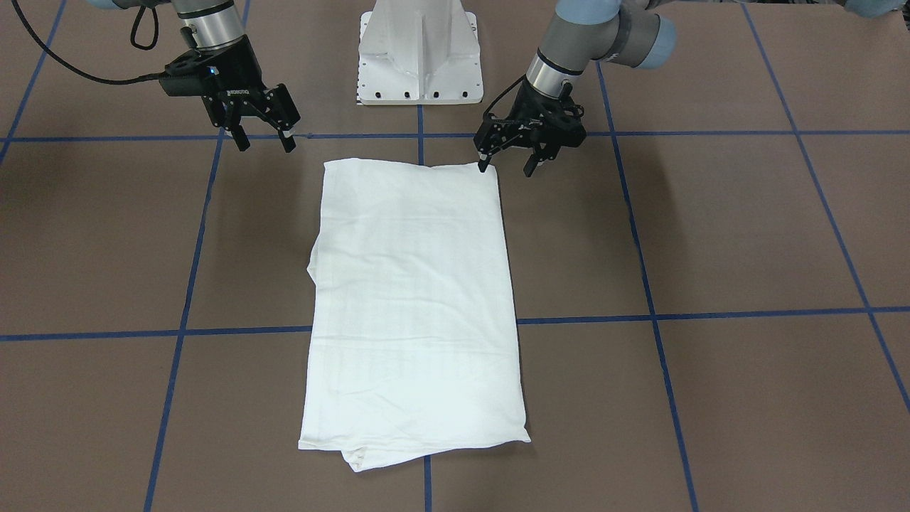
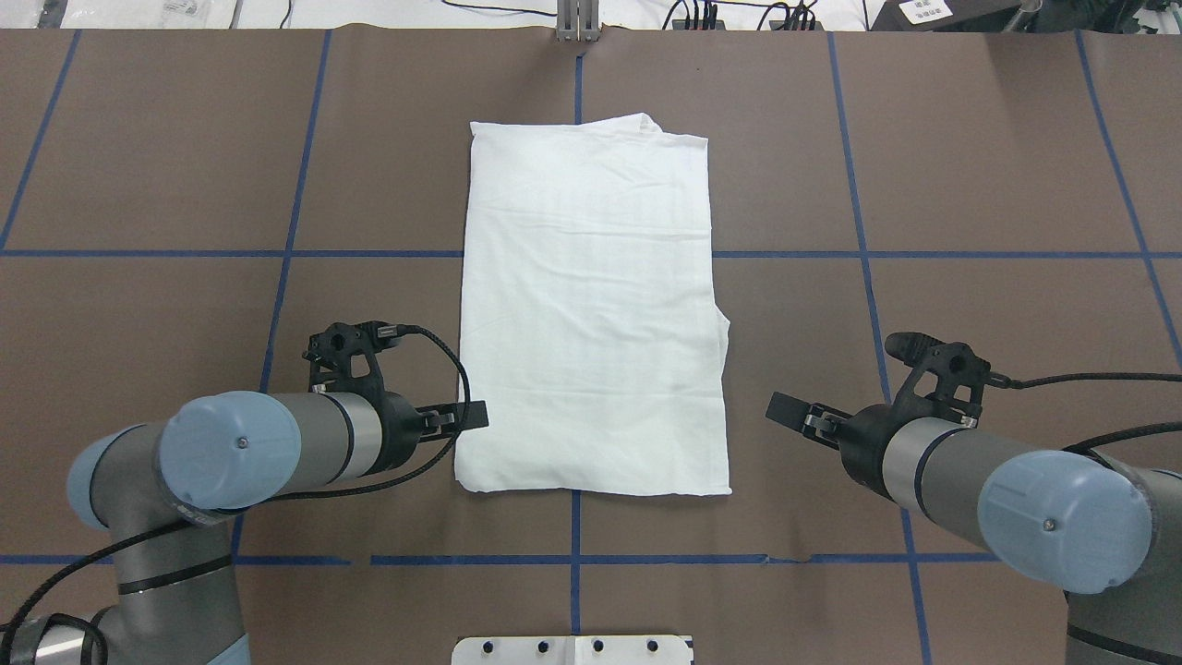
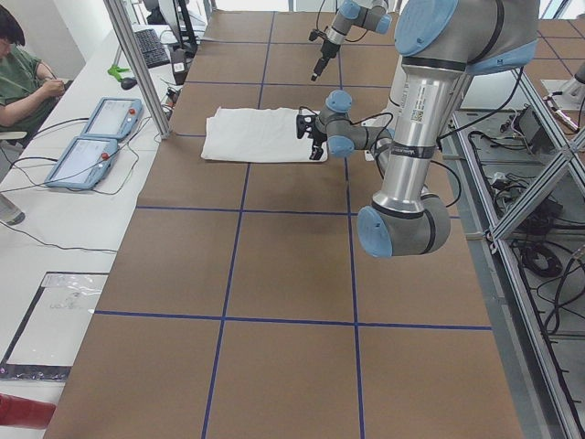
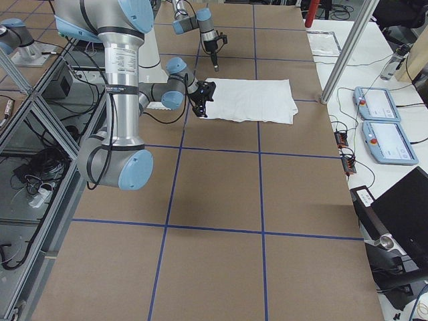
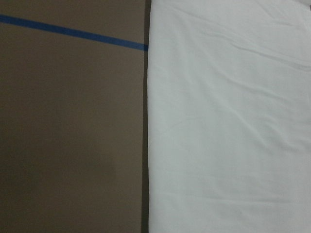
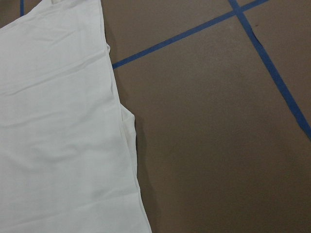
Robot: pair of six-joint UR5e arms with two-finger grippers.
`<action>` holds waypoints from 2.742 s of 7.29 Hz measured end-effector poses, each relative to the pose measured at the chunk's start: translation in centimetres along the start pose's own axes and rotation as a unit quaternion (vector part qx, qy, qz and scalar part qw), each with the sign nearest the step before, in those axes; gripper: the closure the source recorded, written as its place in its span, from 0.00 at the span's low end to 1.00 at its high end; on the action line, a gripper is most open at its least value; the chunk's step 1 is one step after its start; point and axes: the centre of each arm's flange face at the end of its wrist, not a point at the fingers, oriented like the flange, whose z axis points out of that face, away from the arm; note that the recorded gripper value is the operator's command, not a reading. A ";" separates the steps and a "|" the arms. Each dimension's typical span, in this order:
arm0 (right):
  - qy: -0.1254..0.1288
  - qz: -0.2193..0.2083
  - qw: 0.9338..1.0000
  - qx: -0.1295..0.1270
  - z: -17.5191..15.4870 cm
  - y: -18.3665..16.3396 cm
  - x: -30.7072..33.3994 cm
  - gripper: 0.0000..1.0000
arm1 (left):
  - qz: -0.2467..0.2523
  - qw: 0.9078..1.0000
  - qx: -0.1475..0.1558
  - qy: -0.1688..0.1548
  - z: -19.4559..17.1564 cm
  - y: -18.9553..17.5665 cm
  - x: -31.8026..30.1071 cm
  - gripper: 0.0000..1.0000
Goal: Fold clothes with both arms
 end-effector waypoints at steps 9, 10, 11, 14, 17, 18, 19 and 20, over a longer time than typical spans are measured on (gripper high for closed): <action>0.001 -0.001 1.000 0.002 0.3 0.3 0.0 0.00 | 0.005 1.000 -0.022 -0.016 3.3 3.8 0.7 0.00; 0.001 -0.001 1.000 0.001 0.3 0.3 0.0 0.00 | 0.006 1.000 -0.024 -0.017 3.5 4.1 0.7 0.00; 0.001 -0.002 1.000 0.000 0.3 0.4 0.0 0.00 | 0.006 1.000 -0.024 -0.018 3.7 4.2 0.7 0.00; 0.001 -0.002 1.000 -0.001 0.3 0.6 0.0 0.00 | 0.006 1.000 -0.021 -0.020 4.0 4.3 0.9 0.11; 0.001 -0.003 1.000 -0.001 0.4 0.6 0.0 0.00 | 0.001 1.000 -0.021 -0.018 4.3 4.5 1.4 0.57; 0.001 -0.003 1.000 -0.001 0.4 0.6 0.0 0.00 | -0.003 1.000 -0.021 -0.017 4.5 4.5 1.7 0.58; 0.001 -0.003 1.000 -0.001 0.4 0.6 0.0 0.00 | -0.005 1.000 -0.022 -0.016 4.5 4.5 1.9 0.58; 0.001 -0.003 1.000 -0.001 0.4 0.6 0.0 0.00 | -0.005 1.000 -0.022 -0.016 4.6 4.5 1.9 0.58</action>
